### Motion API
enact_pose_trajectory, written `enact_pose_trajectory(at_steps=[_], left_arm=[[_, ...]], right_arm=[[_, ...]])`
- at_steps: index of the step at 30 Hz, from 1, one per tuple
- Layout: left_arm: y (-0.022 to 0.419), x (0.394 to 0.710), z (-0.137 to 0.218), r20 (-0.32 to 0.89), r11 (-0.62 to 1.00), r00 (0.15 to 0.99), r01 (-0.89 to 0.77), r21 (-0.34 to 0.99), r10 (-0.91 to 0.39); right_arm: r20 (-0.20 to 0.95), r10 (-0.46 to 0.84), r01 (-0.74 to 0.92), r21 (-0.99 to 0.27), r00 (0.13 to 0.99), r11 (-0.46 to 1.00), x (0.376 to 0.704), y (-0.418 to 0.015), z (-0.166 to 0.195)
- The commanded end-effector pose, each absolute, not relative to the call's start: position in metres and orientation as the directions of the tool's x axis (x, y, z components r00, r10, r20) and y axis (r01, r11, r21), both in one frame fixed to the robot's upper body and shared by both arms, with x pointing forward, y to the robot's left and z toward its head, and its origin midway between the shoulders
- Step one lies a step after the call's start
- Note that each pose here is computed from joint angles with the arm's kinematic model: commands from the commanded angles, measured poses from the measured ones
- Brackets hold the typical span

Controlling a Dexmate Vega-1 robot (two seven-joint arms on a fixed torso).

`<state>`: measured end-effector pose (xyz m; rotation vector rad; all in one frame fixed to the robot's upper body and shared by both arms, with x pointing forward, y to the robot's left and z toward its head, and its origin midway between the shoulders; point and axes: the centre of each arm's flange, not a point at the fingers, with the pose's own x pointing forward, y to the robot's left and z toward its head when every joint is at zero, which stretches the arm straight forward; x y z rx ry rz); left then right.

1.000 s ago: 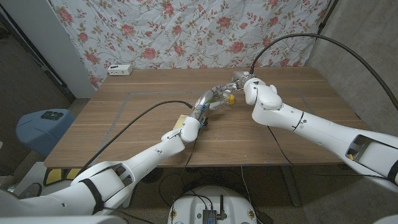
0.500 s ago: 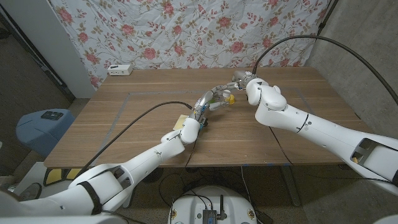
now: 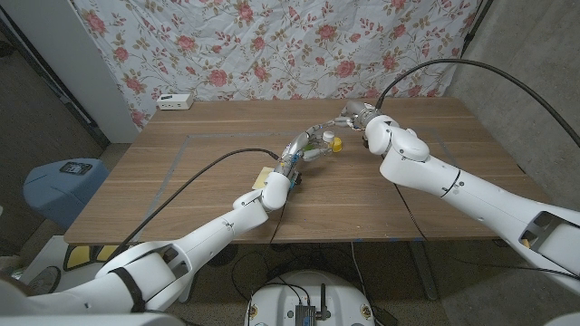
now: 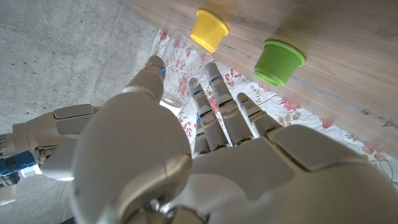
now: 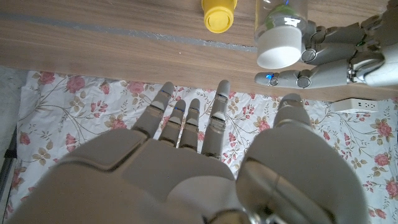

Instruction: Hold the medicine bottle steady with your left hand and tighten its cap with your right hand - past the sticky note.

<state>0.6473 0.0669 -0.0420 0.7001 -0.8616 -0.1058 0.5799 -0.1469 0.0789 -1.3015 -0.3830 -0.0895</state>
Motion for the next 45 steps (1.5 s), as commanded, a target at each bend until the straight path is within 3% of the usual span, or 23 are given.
enact_pose_trajectory(at_steps=[1,27,45], left_arm=[[0.071,0.648,-0.042,0.640,0.804,0.676,-0.117,0.583,-0.366],[0.083,0.648,-0.038,0.624,0.820,0.690,-0.076,0.567,-0.368],[0.098,0.638,-0.036,0.597,0.799,0.717,-0.093,0.594,-0.360]], right_arm=[[0.355,0.138,0.278,-0.877,0.925,0.392,0.580,-0.170,0.077],[0.392,0.167,0.172,-0.695,0.905,0.698,0.587,-0.209,0.063],[0.407,0.176,0.110,-0.589,0.896,0.801,0.598,-0.224,0.054]])
